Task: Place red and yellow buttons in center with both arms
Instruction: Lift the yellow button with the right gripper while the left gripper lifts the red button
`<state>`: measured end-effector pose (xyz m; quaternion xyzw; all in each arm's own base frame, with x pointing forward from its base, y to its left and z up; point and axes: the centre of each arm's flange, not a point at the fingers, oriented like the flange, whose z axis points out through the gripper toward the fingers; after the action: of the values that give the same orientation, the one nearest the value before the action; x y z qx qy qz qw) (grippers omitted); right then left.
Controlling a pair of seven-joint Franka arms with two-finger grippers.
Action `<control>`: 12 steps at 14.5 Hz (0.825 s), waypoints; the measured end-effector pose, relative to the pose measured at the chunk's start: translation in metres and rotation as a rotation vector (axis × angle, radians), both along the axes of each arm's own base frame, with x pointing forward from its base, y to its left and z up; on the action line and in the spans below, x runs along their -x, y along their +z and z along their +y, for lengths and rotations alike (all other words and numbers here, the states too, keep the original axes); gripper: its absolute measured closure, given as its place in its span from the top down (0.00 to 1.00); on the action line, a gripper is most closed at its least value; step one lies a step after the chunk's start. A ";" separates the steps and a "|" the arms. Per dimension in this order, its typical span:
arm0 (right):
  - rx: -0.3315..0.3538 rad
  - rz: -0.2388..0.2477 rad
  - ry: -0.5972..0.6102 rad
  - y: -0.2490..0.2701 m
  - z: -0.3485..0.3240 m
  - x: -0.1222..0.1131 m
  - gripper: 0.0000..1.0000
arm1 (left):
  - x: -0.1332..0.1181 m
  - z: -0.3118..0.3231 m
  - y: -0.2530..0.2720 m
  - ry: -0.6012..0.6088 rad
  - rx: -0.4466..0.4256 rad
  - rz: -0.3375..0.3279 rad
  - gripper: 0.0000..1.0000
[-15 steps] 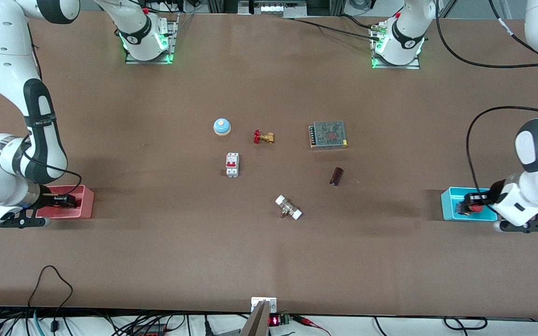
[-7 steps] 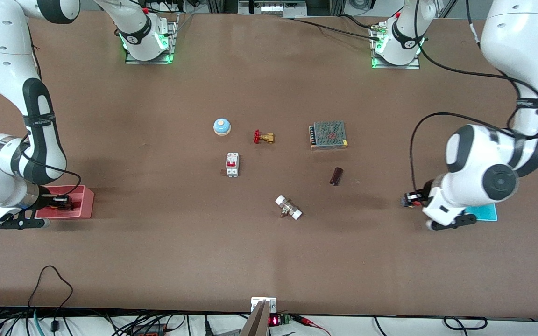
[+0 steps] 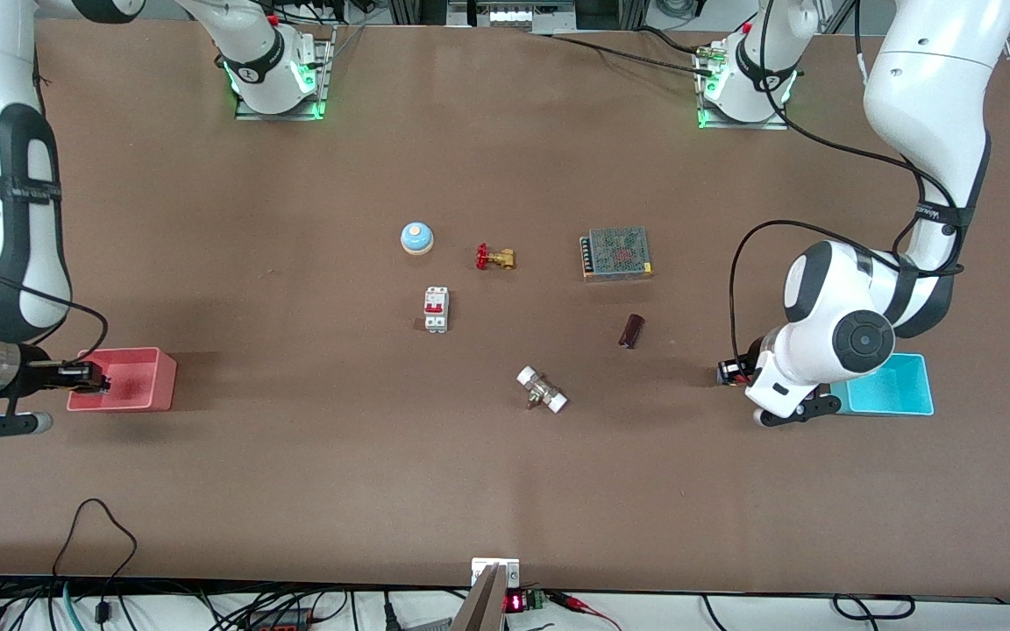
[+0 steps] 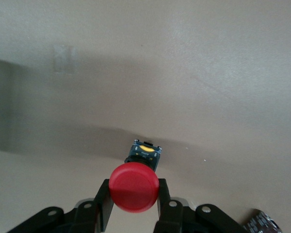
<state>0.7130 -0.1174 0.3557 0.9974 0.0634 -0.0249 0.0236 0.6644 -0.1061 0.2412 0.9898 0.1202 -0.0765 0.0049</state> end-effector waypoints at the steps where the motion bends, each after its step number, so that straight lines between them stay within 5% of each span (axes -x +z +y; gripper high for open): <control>1: -0.008 0.004 0.010 0.012 0.015 0.001 0.43 | 0.000 0.000 -0.004 0.000 0.002 -0.003 0.41; 4: -0.018 0.031 0.004 0.018 0.067 0.001 0.43 | 0.002 -0.001 -0.012 0.000 0.005 -0.005 0.44; 10: -0.045 0.069 0.049 -0.004 0.223 0.013 0.43 | -0.009 0.005 0.006 0.015 0.008 -0.051 0.94; 12: -0.058 0.092 0.044 -0.016 0.263 0.023 0.43 | -0.013 0.013 0.031 -0.002 0.005 -0.083 1.00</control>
<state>0.6903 0.1455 0.3402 0.9939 0.0870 -0.0681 -0.0078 0.6775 -0.0927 0.2724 0.9922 0.1185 -0.0360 0.0124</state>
